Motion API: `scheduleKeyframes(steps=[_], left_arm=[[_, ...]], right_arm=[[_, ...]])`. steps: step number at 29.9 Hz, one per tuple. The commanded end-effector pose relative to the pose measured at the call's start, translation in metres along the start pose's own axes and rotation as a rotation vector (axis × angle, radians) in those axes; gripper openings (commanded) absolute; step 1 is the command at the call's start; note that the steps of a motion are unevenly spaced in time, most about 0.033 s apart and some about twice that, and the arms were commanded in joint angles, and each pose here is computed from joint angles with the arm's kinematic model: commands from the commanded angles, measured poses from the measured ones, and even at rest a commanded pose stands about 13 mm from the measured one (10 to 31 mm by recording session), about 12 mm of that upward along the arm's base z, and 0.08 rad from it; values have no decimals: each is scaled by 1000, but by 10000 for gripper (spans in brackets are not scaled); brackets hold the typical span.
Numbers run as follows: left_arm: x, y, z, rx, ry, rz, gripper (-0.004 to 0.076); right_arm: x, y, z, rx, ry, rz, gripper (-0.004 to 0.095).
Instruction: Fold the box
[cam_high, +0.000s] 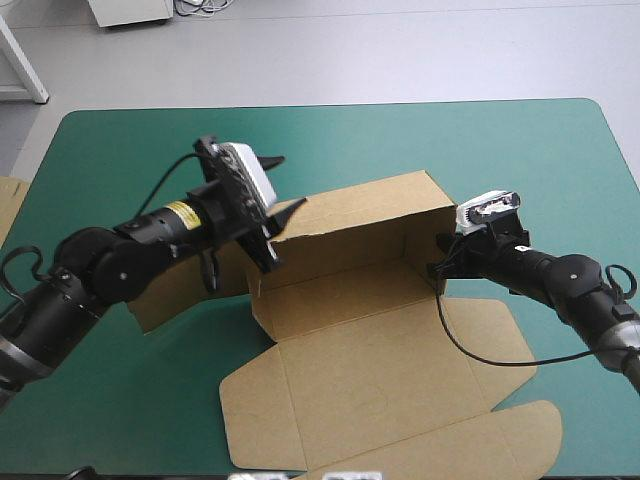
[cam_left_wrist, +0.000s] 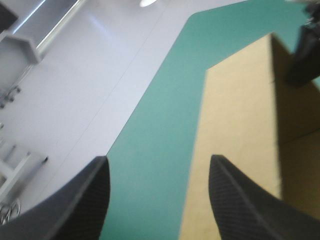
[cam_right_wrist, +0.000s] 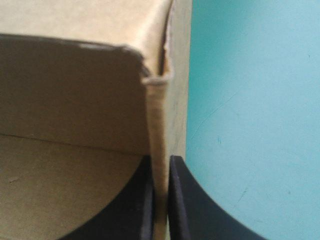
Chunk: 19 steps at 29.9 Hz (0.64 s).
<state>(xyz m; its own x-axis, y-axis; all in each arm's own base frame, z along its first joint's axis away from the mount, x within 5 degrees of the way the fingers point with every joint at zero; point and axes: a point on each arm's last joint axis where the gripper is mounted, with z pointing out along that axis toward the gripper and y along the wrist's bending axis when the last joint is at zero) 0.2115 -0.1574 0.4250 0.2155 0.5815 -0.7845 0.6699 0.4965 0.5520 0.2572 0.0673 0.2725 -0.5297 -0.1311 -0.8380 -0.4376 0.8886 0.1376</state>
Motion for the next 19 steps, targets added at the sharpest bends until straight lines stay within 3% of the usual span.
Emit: scheduleKeyframes(steps=[1,12,19], left_arm=[[3,41,-27,-178,-29,-123,399],[80,112,-104,-506,159,-514,399],[144,98,-116,-628,226,-694,398]], right_arm=[[-14,1,-8,16,-65,17,-20],[-16,-2,-8,50,-82,53,-20],[-18,-9,-9,119,-114,59,-20]])
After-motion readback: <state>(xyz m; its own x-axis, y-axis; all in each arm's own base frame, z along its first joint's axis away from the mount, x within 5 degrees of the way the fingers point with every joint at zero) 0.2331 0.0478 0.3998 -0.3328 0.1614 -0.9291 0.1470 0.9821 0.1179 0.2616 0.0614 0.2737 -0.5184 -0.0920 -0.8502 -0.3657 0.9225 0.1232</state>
